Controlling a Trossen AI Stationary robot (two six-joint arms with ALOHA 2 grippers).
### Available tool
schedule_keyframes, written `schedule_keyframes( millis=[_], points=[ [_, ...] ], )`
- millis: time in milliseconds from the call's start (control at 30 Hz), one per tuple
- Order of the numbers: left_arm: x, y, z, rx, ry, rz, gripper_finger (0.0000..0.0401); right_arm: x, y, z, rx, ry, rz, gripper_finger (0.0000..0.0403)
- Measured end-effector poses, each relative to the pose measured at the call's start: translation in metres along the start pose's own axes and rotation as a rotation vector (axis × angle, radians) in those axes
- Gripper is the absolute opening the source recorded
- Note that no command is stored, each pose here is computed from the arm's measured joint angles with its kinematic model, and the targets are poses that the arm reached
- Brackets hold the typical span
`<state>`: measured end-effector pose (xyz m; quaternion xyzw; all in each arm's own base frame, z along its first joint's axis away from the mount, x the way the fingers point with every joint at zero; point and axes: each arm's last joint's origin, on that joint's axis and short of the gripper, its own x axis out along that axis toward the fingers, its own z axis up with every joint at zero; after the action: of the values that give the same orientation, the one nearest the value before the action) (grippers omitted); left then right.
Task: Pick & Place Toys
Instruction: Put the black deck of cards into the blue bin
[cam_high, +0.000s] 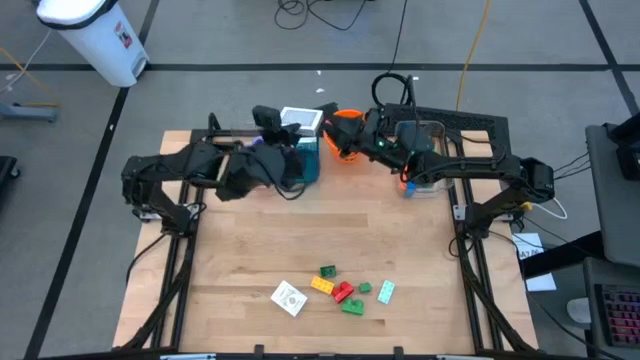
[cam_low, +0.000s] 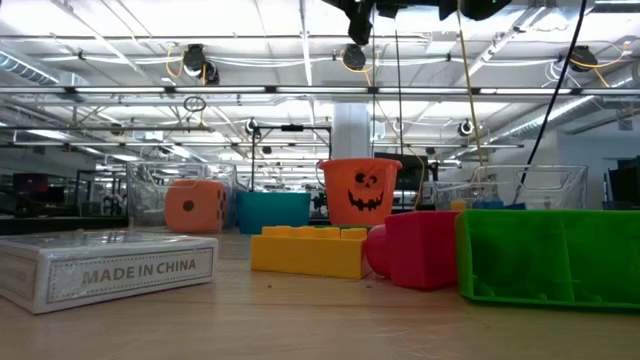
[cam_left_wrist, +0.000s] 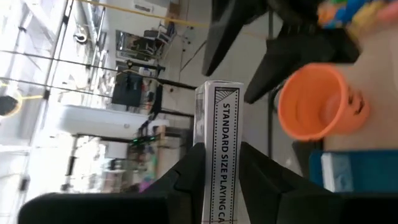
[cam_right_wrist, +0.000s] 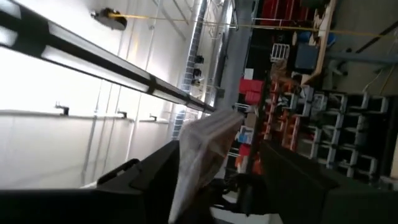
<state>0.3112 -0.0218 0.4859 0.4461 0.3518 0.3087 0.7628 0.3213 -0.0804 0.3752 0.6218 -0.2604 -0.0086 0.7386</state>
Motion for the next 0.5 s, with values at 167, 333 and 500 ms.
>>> schedule_keyframes(
  millis=[167, 333, 500],
  points=[
    [-0.002, 0.02, -0.013, -0.169, -0.081, -0.064, 0.0087, 0.001, -0.001, 0.01, -0.087, 0.032, 0.013, 0.0257],
    [0.005, 0.038, -0.031, -0.312, -0.145, -0.175, 0.0087, 0.002, -0.002, 0.017, -0.156, 0.045, 0.018, 0.0267],
    [0.022, 0.048, -0.052, -0.368, -0.116, -0.275, 0.0087, 0.002, -0.002, 0.026, -0.246, 0.023, 0.016, 0.0267]
  ],
)
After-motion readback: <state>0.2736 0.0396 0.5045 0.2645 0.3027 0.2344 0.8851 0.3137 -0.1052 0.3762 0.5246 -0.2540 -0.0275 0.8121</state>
